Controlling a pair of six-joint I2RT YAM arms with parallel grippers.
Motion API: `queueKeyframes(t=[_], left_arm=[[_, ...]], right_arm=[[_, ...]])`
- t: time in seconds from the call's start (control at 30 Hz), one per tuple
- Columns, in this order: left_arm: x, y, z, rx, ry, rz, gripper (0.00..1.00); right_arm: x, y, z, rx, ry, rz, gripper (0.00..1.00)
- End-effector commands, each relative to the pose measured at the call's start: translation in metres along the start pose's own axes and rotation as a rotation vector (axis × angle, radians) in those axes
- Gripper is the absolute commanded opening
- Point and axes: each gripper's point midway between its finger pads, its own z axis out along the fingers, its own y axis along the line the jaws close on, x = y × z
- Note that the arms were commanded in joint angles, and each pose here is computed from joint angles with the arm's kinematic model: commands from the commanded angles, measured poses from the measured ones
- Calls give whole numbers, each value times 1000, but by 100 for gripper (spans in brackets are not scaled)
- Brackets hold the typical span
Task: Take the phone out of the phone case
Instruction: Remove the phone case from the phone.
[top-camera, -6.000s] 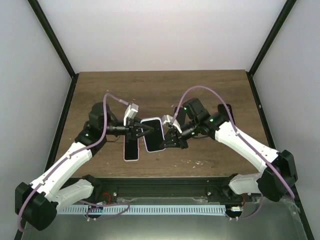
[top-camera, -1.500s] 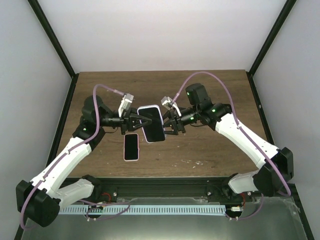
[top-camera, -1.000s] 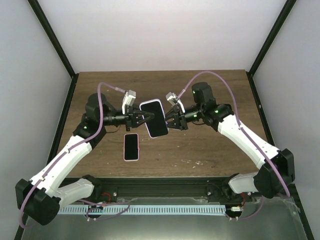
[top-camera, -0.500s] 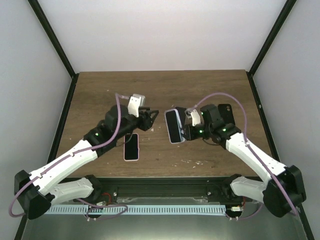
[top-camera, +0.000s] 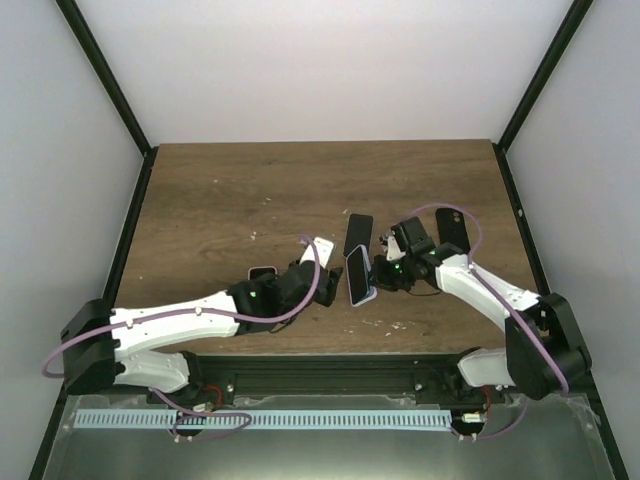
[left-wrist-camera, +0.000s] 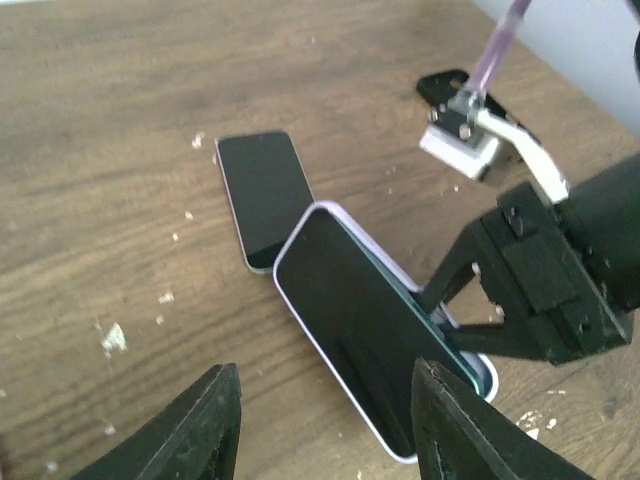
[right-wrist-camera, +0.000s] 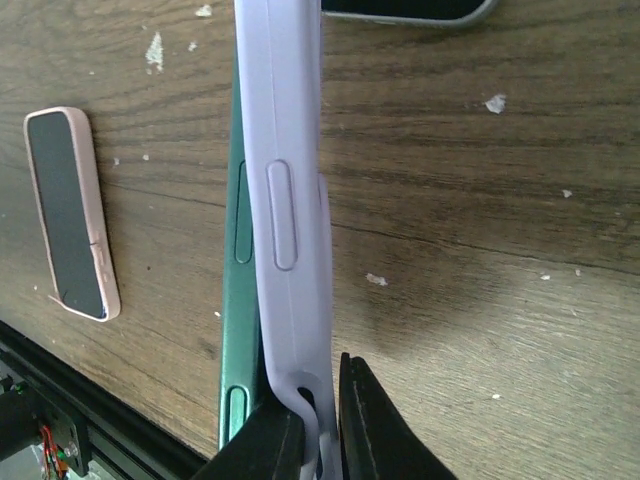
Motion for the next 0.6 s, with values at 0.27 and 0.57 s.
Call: queueKeyframes(t=[0.27,0.57], left_arm=[[55,-27,37,-13,127,-121,47],[88,-45,62,61,194,-164,45]], right_arm=[[-16,10,13,2,7,87,1],[-20,14,28,13,20,85,1]])
